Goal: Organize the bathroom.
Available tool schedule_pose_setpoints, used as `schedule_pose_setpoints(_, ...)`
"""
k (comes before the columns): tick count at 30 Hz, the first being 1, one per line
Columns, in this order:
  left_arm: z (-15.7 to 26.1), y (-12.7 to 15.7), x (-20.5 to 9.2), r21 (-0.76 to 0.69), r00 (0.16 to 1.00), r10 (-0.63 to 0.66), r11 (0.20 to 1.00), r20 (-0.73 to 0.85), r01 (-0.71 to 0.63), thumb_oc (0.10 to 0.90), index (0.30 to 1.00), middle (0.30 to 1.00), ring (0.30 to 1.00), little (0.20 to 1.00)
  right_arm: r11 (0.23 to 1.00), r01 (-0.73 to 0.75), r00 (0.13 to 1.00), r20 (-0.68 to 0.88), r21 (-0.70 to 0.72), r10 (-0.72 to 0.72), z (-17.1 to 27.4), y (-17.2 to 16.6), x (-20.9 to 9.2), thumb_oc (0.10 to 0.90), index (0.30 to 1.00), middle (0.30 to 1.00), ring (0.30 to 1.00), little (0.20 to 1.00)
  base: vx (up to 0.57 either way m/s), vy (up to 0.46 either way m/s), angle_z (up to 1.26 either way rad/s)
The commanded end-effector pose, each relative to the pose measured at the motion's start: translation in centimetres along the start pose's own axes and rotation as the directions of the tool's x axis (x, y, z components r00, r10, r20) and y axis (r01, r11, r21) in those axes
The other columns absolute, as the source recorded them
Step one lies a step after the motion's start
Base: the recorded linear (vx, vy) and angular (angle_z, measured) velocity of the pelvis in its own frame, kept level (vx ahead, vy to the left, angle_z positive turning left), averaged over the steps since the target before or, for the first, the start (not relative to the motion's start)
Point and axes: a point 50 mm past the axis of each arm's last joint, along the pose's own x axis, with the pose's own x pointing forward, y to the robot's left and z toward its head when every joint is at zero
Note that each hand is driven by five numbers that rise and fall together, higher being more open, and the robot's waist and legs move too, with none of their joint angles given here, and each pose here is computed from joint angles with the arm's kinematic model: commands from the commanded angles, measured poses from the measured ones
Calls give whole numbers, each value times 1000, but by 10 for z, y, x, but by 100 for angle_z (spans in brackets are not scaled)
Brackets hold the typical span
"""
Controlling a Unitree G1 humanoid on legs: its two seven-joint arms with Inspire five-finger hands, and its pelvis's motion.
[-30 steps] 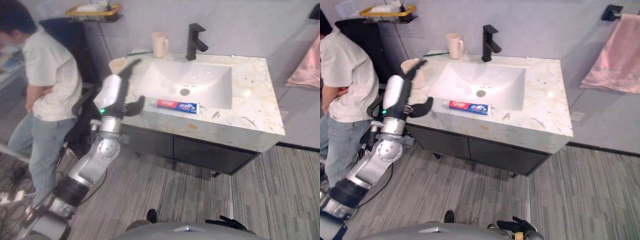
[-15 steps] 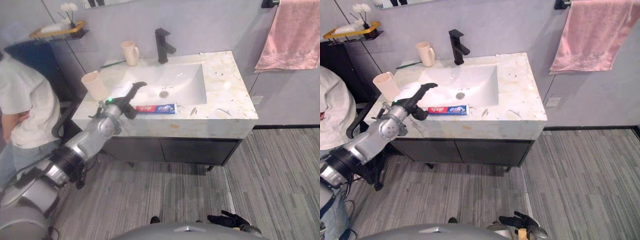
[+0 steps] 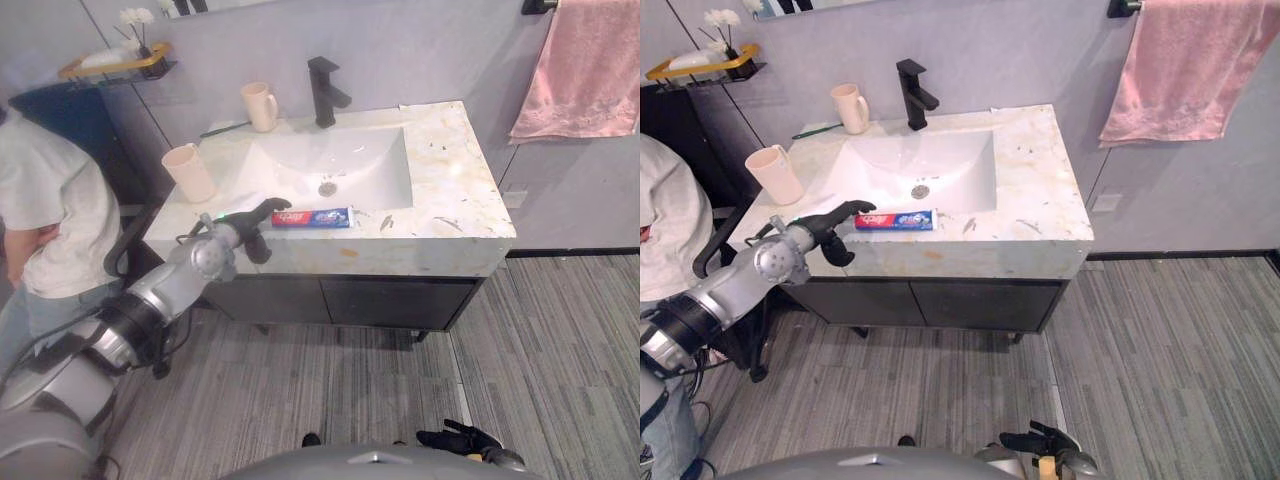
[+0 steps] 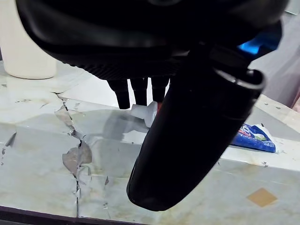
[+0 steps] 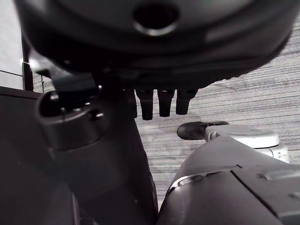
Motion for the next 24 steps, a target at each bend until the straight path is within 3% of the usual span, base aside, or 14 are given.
schedule_pose_setpoints(1, 21, 110, -6, 84, 947, 315, 944, 69, -320, 800, 900, 900, 900, 900, 997, 36, 996, -83, -66, -41, -22, -17, -5, 800, 900, 900, 900, 900, 44, -7, -1)
schedule_pose_setpoints(12, 27, 128, -16, 85, 908, 404, 907, 110, -413, 800, 900, 900, 900, 900, 997, 32, 992, -120, -68, -40, -33, -16, -7, 800, 900, 900, 900, 900, 15, 1, -1)
schedule_pose_setpoints(24, 24, 126, -13, 81, 946, 316, 943, 75, -322, 800, 900, 900, 900, 900, 997, 35, 992, -115, -69, -43, -33, -13, -6, 800, 900, 900, 900, 900, 5, 0, -1)
